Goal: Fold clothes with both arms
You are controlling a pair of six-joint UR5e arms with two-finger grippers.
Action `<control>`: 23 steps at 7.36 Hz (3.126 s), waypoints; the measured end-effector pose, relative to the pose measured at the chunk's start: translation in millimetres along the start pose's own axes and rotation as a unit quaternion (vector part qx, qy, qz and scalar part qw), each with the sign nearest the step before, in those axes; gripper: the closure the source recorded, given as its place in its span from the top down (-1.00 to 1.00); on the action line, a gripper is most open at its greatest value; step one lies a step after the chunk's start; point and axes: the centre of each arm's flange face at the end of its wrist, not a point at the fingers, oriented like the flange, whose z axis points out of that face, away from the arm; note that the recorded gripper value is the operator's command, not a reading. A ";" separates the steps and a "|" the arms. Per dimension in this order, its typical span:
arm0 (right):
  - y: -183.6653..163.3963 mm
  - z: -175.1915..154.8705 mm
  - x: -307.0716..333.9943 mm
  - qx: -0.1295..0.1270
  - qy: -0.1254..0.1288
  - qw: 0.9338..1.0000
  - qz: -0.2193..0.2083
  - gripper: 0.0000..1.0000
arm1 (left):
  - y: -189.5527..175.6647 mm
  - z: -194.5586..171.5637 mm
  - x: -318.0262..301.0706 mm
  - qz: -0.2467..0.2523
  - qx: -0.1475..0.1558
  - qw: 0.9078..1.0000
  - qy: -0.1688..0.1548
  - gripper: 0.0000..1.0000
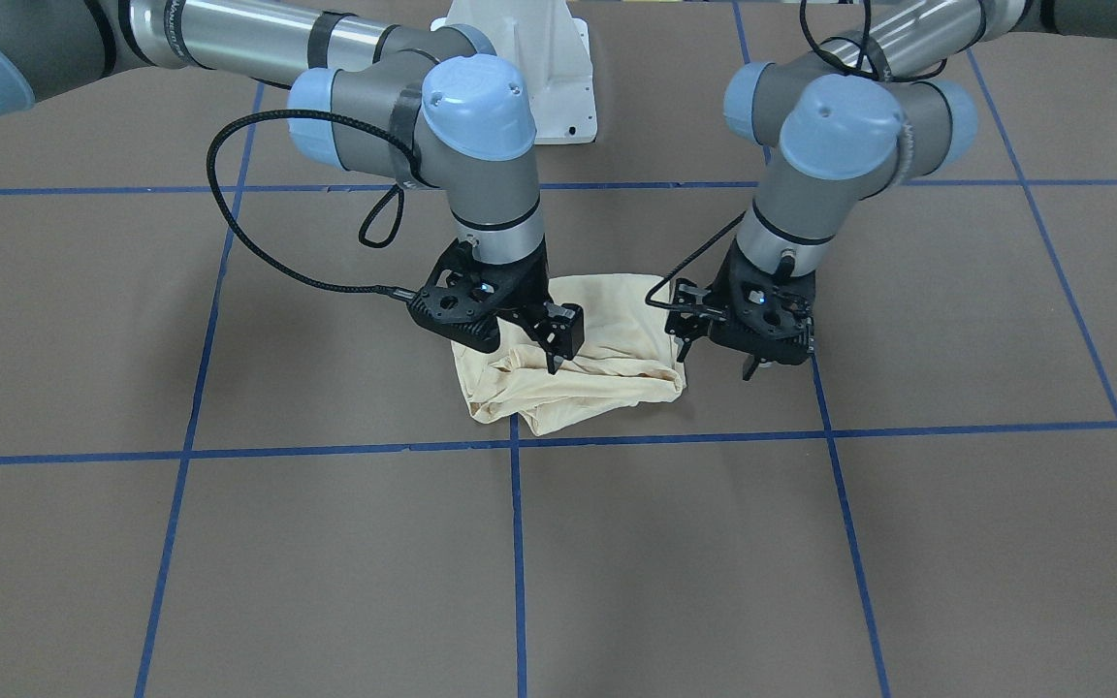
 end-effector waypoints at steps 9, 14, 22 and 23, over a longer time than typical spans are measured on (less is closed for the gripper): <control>63.2 120.7 12.4 0.104 0.070 0.959 -0.253 1.00 | -5.5 -14.6 -33.6 0.047 -0.008 0.999 0.010 1.00; -62.8 98.0 -21.7 0.151 0.050 0.956 -0.248 1.00 | -3.2 -16.1 -34.3 0.045 -0.009 0.999 0.011 1.00; -248.8 -23.3 235.5 0.025 0.097 0.953 -0.287 1.00 | 71.8 -39.7 -116.0 0.014 -0.015 1.000 -0.023 1.00; -287.1 -38.2 301.7 0.007 0.108 0.946 -0.305 1.00 | 75.7 -51.1 -138.6 0.001 -0.010 0.999 -0.032 1.00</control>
